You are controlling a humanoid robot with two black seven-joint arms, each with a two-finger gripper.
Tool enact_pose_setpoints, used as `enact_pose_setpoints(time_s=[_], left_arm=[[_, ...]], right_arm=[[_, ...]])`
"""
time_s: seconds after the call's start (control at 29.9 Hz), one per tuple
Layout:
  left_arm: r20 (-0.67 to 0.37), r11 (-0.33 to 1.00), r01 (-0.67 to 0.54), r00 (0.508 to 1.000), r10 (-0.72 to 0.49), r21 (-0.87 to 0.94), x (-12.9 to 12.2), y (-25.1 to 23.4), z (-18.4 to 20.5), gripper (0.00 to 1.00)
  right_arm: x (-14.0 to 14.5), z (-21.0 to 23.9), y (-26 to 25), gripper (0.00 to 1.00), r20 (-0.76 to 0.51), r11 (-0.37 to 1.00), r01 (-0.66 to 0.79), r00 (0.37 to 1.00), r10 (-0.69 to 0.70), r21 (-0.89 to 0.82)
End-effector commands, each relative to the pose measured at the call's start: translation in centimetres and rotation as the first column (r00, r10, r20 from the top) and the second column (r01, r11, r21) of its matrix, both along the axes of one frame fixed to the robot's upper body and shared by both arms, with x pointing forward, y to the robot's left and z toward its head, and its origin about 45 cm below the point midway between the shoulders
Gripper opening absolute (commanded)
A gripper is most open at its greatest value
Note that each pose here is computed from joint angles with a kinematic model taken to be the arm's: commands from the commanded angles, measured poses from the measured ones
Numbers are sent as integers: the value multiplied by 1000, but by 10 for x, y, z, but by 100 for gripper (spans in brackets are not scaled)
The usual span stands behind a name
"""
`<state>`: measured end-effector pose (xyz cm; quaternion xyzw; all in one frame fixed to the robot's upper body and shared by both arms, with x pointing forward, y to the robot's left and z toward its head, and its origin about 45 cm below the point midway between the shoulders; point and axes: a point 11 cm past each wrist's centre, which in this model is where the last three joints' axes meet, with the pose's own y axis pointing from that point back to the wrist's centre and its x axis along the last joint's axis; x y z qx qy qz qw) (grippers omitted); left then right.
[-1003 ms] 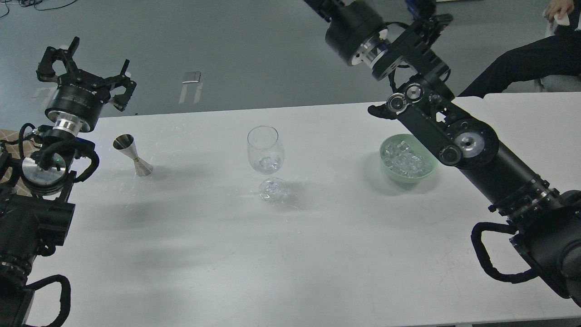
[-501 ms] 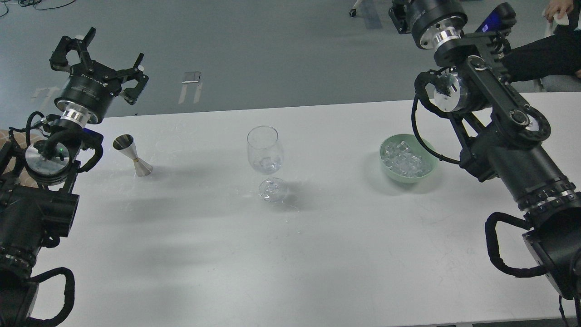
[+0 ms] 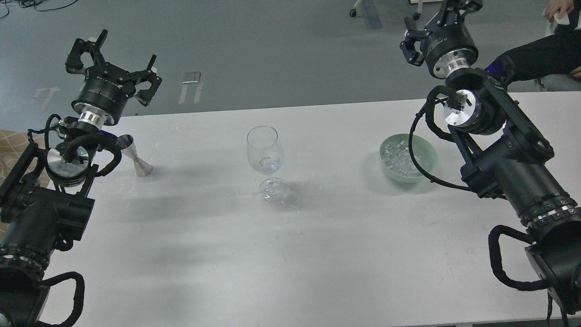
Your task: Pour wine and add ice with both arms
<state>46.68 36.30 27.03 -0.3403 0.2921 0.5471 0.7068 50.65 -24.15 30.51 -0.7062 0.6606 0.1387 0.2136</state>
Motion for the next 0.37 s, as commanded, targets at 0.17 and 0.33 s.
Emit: enact_pose_setpoints(time_s=[0.17, 0.33], left_arm=[[-12, 998, 4, 1000, -3, 69, 6, -6, 3, 98], [-35, 997, 17, 999, -14, 78, 8, -21, -5, 98]], right_arm=[[2, -6, 13, 100, 9, 999, 1, 1000, -1, 44], [9, 9, 15, 100, 35, 999, 1, 999, -2, 43]])
